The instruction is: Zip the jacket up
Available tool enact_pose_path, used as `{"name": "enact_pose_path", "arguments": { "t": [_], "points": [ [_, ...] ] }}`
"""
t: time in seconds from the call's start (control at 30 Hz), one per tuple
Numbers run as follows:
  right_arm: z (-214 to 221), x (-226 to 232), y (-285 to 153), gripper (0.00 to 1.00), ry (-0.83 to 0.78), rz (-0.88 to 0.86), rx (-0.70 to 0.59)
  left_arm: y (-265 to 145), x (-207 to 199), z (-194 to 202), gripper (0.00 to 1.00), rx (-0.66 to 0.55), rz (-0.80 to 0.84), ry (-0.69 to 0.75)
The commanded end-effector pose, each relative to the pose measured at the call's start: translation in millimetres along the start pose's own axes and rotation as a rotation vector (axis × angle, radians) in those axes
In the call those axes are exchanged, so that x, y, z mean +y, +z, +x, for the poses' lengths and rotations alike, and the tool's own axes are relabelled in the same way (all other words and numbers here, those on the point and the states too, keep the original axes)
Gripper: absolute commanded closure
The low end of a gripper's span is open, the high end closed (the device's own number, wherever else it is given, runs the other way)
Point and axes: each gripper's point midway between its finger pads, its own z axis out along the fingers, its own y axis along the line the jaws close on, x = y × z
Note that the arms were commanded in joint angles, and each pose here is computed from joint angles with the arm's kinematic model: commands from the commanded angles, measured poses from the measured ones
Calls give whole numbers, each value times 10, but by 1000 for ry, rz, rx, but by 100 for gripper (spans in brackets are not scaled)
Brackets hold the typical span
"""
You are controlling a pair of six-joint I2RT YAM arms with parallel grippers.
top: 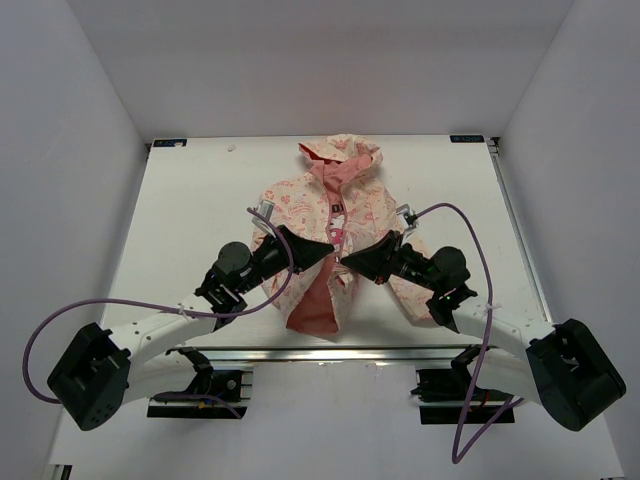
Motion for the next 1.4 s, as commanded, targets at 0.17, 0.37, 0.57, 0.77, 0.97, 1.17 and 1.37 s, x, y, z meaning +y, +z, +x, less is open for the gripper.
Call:
{"name": "enact_pose_path", "arguments": {
  "t": [0.17, 0.37, 0.57, 0.77, 0.97, 1.17, 1.37],
  "points": [
    [-287, 207, 78, 100, -75, -81, -73, 21, -59, -16, 100, -6, 36, -7],
    [-296, 188, 93, 100, -76, -71, -70, 6, -42, 9, 100, -4, 36, -15],
    [-325, 122, 104, 100, -81, -31, -79, -22, -60, -6, 100, -11, 38, -6],
    [-340, 130, 114, 100, -79, -33, -79, -42, -52, 6, 100, -14, 38, -13],
    [-286, 129, 77, 100, -76, -31, -68, -70, -74, -55, 100, -45, 34, -14],
    [-227, 149, 49, 100, -77, -40, -42, -80, -100, -72, 100, -53, 43, -14],
    [-240, 190, 54, 100, -84, -60, -41, -58, -112, -57, 100, -44, 56, -21]
  ]
}}
